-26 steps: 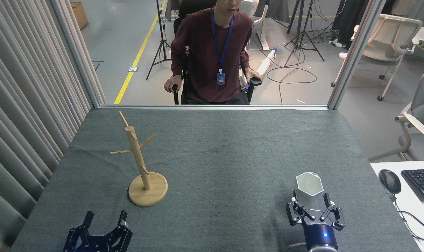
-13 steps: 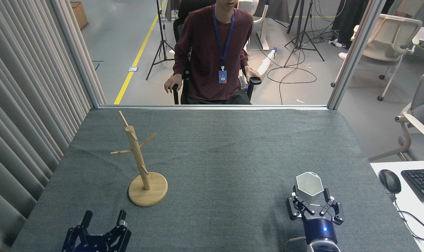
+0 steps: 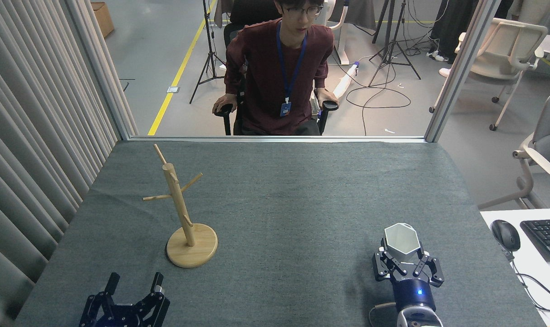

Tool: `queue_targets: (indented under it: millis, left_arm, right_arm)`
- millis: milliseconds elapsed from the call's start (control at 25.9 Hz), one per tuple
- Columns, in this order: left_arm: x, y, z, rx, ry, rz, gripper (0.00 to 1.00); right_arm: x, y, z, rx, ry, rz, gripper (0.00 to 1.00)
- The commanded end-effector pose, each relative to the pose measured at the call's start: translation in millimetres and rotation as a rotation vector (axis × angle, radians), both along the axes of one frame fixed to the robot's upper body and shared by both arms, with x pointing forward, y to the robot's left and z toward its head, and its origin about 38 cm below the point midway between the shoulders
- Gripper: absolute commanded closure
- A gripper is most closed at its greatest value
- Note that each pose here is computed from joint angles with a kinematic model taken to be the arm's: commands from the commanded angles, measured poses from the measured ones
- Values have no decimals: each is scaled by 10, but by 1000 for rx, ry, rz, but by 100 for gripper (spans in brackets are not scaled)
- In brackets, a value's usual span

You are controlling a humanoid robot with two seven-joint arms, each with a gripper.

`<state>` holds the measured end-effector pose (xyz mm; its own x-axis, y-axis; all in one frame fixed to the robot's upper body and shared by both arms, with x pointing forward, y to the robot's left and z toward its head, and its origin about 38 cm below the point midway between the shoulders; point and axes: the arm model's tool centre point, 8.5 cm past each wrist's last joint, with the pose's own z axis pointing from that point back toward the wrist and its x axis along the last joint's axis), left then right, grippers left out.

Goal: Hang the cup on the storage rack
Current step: 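Lift the cup with the right gripper and carry it toward the left gripper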

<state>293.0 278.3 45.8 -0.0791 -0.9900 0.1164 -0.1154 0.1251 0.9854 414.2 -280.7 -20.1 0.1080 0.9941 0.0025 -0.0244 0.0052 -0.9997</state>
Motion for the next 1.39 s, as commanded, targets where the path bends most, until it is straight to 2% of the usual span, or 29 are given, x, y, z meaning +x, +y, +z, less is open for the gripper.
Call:
queue_targets:
  millis: [0,232,347,463,618,734,849,1004,1158,1351]
  left_arm:
    - [11,2,14,3,-3,-2,1]
    - [28,6,35,7,-10,-5,1]
    - [45,2,71,25,-21,-17,1]
    - [83,-55,73,159,-20,-58,1]
    - [86,-339,-8,318,-10,-159,1]
    - [75,-491,-31,321,-10,-196,1]
    - [65,-604,-45,315,-12,-221,1]
    - [54,-670,-32,312,-19,-235,1]
    - [26,-676,8,314,-30,-236,1]
    - [-14,-826,14,331,-39,-277,1]
  right_arm:
    - [8,-16,-2,-8,1,9,33]
    - [-4,17,23,-2,-13,16,36]
    - [54,87,272,-1,-103,34,36]
    - [-29,242,441,1,-166,76,36]
    - [-132,804,669,27,-247,192,36]
    - [-372,1201,769,47,-289,266,36]
    - [-574,1629,836,23,-317,340,36]
    - [-645,2157,990,27,-357,420,36]
    - [-640,2443,1149,13,-396,456,36]
    - [-783,2788,1176,4,-407,524,36]
